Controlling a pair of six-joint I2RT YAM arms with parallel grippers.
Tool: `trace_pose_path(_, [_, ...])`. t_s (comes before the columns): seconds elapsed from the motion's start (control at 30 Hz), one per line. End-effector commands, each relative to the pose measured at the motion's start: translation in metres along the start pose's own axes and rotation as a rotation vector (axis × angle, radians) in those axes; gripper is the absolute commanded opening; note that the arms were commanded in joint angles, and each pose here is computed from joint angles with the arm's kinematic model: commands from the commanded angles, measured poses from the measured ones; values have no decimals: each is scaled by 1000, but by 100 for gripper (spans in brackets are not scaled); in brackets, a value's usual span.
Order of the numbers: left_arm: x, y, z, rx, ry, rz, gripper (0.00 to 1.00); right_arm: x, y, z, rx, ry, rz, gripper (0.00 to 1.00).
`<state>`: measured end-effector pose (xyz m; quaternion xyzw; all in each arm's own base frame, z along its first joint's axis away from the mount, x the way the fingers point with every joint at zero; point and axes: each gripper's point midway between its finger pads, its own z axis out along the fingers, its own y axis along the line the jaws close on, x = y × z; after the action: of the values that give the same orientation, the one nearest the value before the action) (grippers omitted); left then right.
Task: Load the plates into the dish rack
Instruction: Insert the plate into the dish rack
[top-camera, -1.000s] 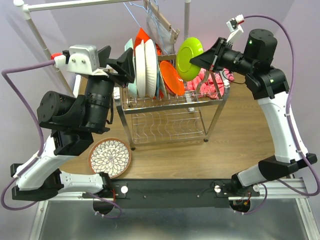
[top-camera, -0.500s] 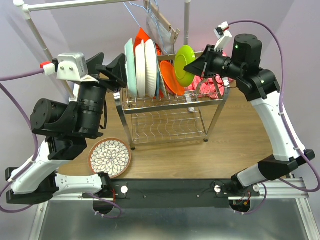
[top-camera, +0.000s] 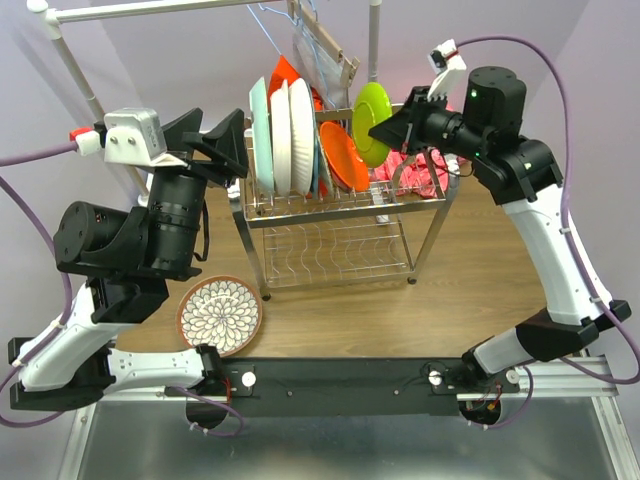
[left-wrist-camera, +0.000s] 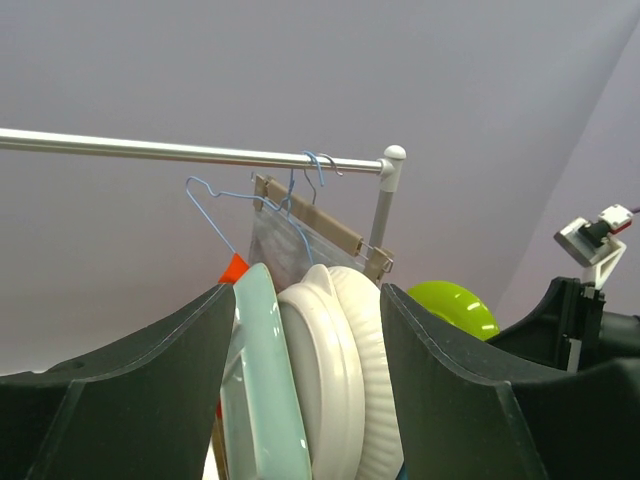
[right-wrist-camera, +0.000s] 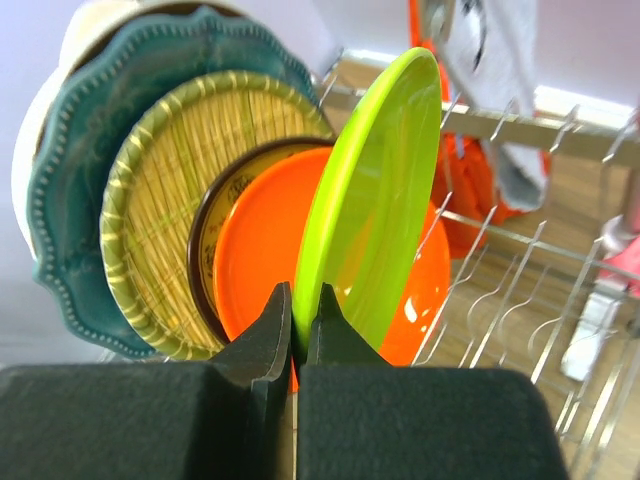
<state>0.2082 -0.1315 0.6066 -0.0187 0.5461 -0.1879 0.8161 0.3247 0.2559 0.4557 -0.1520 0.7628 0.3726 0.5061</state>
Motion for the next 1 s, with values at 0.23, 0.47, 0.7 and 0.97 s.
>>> trace_pose_path(0.23, [-2,11,-5,-36,-7,-53,69,0,-14,-7,67,-26,-39,2])
trace_pose_path(0.47, [1,16,-10,-37,-5,-84,69,18,-23,1,76,23,-42,28])
trace_pose_path(0.7, [6,17,-12,-39,2,-89,69,16,-3,0,10,17,-79,45])
trace_pose_path(0.97, [7,16,-12,-37,4,-81,69,11,22,-1,-39,-3,-143,45])
